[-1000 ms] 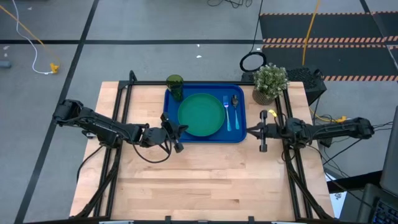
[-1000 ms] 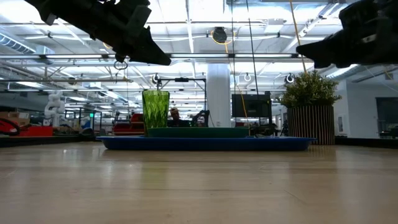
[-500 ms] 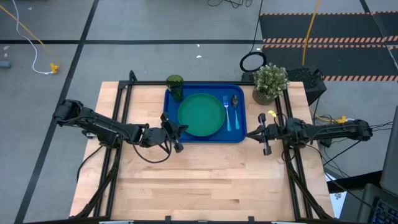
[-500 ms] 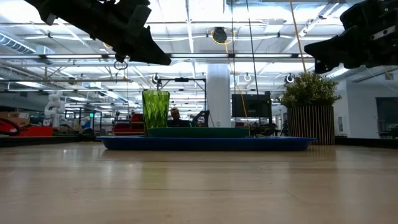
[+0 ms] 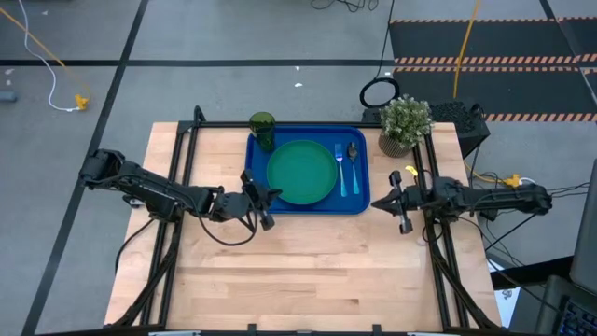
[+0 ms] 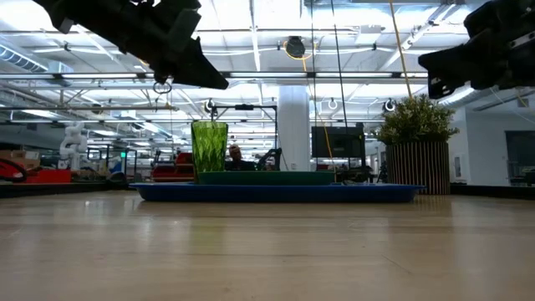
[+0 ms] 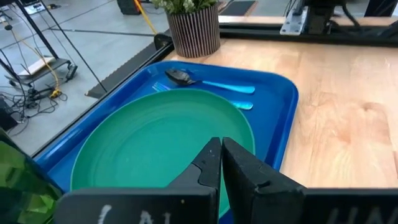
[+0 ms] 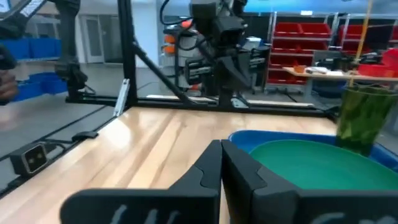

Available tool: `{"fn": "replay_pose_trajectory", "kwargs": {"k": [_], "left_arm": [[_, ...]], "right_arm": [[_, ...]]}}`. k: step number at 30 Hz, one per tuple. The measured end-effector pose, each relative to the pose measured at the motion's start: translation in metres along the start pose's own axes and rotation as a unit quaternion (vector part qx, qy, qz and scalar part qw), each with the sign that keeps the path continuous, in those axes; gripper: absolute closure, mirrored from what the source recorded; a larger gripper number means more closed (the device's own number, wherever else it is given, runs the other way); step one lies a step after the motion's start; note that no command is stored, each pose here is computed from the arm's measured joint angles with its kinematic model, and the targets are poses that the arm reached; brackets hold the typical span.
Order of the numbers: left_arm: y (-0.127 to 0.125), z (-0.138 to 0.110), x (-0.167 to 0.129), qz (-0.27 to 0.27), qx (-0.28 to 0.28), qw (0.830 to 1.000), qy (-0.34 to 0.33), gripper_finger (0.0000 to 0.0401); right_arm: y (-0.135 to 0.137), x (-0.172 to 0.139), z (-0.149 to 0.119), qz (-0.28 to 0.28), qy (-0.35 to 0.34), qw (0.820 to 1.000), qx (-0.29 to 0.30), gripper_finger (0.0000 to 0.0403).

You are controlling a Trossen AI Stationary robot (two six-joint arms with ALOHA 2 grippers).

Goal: Pick and place plate/cup/fork/spoon on tray
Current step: Return to Home Position

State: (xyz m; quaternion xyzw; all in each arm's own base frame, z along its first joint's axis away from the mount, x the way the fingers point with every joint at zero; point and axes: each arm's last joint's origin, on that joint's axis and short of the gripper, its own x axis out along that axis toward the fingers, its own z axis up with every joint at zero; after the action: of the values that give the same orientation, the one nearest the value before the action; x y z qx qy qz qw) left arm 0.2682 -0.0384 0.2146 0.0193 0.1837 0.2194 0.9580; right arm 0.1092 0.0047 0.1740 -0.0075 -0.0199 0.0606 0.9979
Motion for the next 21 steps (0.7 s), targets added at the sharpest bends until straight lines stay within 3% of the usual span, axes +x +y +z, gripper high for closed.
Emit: {"fn": "replay_pose_trajectory", "kwargs": {"k": [10,21], "left_arm": [[0.001,-0.003,0.0,0.002,-0.003,1.0,0.014,0.0382],[-0.002,-0.003,-0.002,-0.002,0.002,1.0,0.012,0.0382]], "right_arm": [[-0.003,-0.011,0.003,-0.066,-0.021,0.998,-0.008,0.0403],[-0.002,-0.013,0.001,-0.053,-0.013,0.998,-0.027,0.0403]]}}
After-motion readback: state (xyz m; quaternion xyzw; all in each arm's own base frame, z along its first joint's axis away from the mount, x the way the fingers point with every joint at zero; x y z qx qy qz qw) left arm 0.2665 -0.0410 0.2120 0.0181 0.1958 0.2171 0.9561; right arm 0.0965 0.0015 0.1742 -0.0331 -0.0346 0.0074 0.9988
